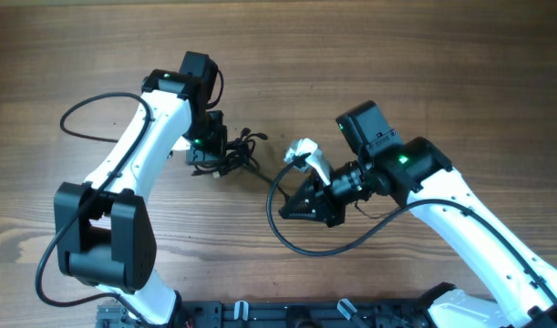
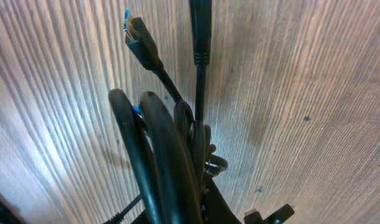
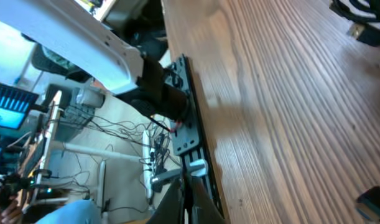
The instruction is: Untangle cables
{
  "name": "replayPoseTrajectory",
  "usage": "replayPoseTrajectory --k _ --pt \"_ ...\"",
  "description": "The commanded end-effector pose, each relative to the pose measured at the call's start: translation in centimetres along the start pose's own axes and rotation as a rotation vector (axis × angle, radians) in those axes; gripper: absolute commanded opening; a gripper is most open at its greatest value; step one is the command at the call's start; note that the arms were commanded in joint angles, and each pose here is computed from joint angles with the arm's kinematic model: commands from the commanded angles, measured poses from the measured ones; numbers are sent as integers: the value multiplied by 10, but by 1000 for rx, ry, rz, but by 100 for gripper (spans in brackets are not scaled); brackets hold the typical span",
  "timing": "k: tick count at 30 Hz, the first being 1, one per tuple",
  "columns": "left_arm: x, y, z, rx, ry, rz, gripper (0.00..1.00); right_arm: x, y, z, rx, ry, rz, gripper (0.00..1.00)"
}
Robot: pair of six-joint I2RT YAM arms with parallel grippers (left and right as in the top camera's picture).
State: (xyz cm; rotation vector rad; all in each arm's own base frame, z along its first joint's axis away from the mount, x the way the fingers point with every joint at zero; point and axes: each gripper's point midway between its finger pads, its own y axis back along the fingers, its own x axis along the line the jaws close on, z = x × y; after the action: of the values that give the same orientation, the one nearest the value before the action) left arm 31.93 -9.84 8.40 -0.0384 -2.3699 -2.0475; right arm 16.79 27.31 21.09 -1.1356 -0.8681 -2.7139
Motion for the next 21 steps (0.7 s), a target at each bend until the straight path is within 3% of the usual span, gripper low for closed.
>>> replayPoseTrajectory --k 1,3,5,6,9,12,20,21 --pt "-1 -1 4 -31 -88 1 4 -13 11 22 -45 -2 -154 5" --pt "2 -1 -13 68 -87 13 4 -55 19 27 -58 -74 -397 7" --pt "5 4 -42 243 -82 33 4 -74 19 37 -86 -71 -498 32" --pt "8 8 -54 313 -83 47 4 -82 17 38 -85 -77 -526 38" --pt "21 23 -86 524 -74 107 4 -101 5 31 -43 -117 -531 38" --pt "23 32 -100 620 -80 120 4 -114 -6 23 4 -124 -520 35" --pt "23 32 -99 618 -83 119 4 -119 -7 39 -41 -58 -520 34" --pt "22 28 -93 580 -81 111 4 -110 -6 40 -40 -58 -497 30"
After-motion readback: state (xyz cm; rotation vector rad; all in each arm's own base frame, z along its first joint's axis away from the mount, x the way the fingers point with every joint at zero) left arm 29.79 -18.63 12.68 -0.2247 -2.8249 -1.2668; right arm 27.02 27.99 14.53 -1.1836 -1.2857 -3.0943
